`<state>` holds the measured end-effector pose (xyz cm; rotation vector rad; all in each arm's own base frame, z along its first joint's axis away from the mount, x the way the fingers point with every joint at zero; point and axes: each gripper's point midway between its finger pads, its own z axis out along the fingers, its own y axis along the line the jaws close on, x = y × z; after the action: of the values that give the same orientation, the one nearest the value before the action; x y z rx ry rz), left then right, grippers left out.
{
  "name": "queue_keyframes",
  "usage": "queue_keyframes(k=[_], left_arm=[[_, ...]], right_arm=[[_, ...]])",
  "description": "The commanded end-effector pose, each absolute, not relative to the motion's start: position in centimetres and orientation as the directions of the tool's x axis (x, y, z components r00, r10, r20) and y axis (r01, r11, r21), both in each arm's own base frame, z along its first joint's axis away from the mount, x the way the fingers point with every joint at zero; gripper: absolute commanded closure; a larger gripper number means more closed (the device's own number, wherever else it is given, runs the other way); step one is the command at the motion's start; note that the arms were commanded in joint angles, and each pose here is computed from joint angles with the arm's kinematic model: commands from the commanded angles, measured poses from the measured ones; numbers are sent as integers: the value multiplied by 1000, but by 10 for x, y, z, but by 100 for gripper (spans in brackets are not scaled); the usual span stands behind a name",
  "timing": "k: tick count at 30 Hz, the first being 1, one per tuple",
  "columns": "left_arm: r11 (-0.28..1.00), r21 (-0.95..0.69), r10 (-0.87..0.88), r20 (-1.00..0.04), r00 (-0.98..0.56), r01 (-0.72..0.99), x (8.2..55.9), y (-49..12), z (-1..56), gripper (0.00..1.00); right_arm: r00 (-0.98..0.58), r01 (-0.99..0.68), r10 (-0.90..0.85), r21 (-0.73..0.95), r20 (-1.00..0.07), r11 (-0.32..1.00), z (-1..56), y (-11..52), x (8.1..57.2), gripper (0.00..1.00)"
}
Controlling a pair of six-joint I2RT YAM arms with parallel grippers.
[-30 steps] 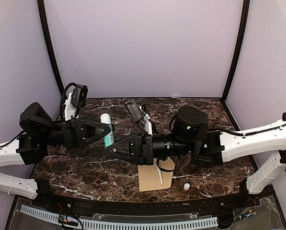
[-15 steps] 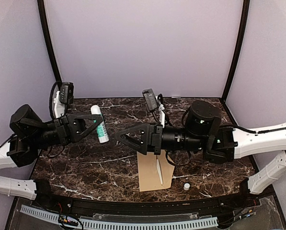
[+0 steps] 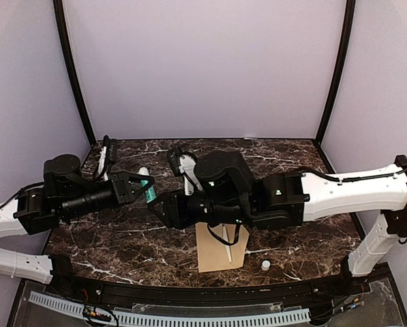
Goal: Place the letter into the envelope and seal it
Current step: Unscrew the solid glue.
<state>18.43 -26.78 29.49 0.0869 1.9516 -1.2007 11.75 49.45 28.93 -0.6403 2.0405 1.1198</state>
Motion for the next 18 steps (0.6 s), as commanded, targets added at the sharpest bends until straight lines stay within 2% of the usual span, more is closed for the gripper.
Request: queue_keyframes(k=[1, 6, 18], left_arm=[[556, -724, -367, -654, -662, 407, 188, -265, 297, 100], [556, -725, -355, -649, -673, 406, 189, -268, 292, 100], [549, -727, -345, -646, -681, 411, 187, -271, 287, 100]], right_arm=[[-624, -653, -115, 435, -773, 620, 272, 491, 130, 53], [-628, -656, -138, 425, -766, 623, 264, 500, 130, 57], [-609, -689, -168, 413, -775, 595, 262, 516, 127, 58]])
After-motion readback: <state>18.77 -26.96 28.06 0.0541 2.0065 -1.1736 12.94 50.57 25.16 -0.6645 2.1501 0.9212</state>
